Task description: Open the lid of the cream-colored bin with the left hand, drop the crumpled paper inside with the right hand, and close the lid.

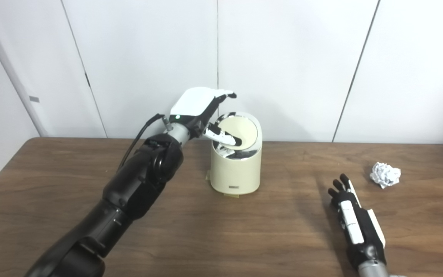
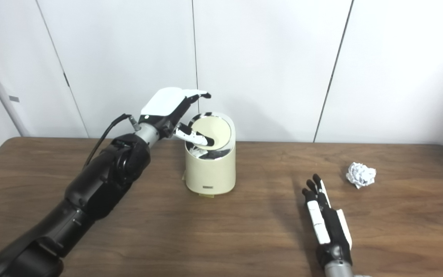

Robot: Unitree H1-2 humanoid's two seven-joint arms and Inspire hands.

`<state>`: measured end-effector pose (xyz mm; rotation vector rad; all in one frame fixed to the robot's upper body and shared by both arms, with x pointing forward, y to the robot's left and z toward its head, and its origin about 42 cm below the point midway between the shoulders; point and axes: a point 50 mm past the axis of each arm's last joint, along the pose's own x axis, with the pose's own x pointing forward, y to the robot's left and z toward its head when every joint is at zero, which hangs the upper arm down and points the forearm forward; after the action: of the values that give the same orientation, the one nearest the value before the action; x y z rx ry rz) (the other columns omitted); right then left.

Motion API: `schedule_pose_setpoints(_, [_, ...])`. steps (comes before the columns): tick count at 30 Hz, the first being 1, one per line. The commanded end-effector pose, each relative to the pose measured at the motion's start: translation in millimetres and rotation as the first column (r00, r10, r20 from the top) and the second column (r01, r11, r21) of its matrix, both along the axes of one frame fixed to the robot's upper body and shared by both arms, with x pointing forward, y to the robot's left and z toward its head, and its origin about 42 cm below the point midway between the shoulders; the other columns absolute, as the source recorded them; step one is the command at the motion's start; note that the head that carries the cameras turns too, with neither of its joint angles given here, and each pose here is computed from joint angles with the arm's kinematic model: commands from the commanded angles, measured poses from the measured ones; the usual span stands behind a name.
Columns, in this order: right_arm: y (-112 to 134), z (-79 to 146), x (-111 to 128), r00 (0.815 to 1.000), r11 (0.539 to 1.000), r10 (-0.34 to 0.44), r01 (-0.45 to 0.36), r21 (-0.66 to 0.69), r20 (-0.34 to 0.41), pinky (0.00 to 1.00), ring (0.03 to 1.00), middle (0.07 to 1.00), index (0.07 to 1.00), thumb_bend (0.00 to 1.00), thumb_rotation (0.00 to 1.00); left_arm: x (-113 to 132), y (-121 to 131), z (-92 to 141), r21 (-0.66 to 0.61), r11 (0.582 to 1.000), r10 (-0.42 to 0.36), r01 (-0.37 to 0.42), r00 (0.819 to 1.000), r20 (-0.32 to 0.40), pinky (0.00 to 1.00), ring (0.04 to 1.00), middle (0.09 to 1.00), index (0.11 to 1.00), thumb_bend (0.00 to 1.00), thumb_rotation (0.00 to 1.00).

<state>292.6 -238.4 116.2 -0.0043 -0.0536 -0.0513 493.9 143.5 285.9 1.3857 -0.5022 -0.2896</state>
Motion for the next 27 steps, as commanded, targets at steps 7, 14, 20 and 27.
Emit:
schedule_pose_setpoints(7, [4, 2, 0, 1.000, 1.000, 0.004, -0.005, 0.024, 0.031, 0.97, 0.943, 0.974, 1.000, 0.62, 0.86, -5, 8, 11, -0.044, 0.999, 0.001, -0.002, 1.000, -0.009, 0.79, 0.897, 0.890, 0.901, 0.83, 0.03])
schedule_pose_setpoints(14, [6, 6, 2, 0.999, 0.999, 0.012, -0.013, 0.036, 0.030, 0.97, 0.948, 0.973, 1.000, 0.60, 0.86, -29, 61, -5, -0.684, 0.722, -0.044, -0.102, 0.980, -0.193, 0.80, 0.855, 0.851, 0.869, 0.61, 0.27])
schedule_pose_setpoints(20, [2, 6, 1, 1.000, 0.999, 0.008, -0.008, 0.038, 0.022, 0.98, 0.948, 0.971, 1.000, 0.59, 0.86, -74, 98, -31, -0.843, 0.521, -0.038, -0.138, 0.982, -0.184, 0.85, 0.863, 0.868, 0.893, 0.51, 0.58])
schedule_pose_setpoints(27, [-1, 5, 3, 1.000, 1.000, 0.013, -0.014, 0.025, 0.020, 0.97, 0.942, 0.966, 1.000, 0.58, 0.87, -122, 123, -60, -0.895, 0.404, -0.001, -0.187, 0.979, -0.204, 0.82, 0.866, 0.875, 0.917, 0.44, 0.63])
